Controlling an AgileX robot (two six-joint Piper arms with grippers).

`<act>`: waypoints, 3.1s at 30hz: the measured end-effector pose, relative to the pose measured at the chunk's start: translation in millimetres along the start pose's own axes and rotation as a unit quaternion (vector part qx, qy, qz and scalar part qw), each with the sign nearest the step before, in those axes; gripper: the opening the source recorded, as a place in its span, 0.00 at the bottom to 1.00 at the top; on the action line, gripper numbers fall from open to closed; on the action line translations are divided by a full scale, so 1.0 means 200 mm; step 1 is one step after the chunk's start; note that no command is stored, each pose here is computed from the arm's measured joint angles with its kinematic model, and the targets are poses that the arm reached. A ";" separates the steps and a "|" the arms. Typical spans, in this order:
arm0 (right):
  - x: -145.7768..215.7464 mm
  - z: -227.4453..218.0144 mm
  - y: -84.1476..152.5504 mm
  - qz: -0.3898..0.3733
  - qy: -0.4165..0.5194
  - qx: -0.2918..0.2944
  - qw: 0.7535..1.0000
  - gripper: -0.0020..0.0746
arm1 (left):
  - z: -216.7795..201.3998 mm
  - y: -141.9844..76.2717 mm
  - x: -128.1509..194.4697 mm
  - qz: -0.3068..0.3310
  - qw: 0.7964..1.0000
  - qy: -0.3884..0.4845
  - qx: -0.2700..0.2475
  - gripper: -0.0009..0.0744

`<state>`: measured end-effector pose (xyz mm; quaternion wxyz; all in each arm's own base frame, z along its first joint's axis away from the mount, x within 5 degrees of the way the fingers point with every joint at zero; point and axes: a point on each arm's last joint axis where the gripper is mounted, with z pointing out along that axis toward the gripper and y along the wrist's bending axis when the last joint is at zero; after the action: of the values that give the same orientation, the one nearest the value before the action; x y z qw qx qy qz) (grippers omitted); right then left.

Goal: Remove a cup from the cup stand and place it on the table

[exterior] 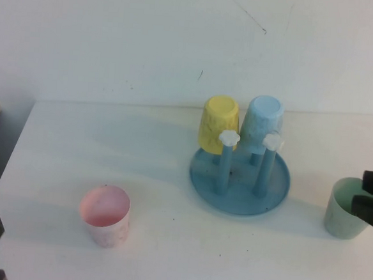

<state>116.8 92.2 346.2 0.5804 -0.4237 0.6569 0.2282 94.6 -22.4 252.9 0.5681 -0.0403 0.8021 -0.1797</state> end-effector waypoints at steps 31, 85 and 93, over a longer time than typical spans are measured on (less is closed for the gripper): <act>0.02 -0.11 0.02 -0.103 -0.073 0.110 0.986 0.25 | -0.05 -0.06 0.37 -0.035 0.953 0.280 0.108 0.01; 0.98 -0.37 0.18 0.190 0.114 0.453 0.864 0.25 | -0.06 -0.06 0.38 -0.030 0.947 0.299 0.117 0.01; 0.98 -0.37 0.18 0.208 0.105 0.455 0.860 0.25 | -0.06 -0.06 0.38 -0.030 0.947 0.299 0.117 0.01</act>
<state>51.2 -4.5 167.4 0.5753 0.0128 0.8174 -0.0258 54.1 -51.7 192.4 0.2975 0.0580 0.9069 -0.2927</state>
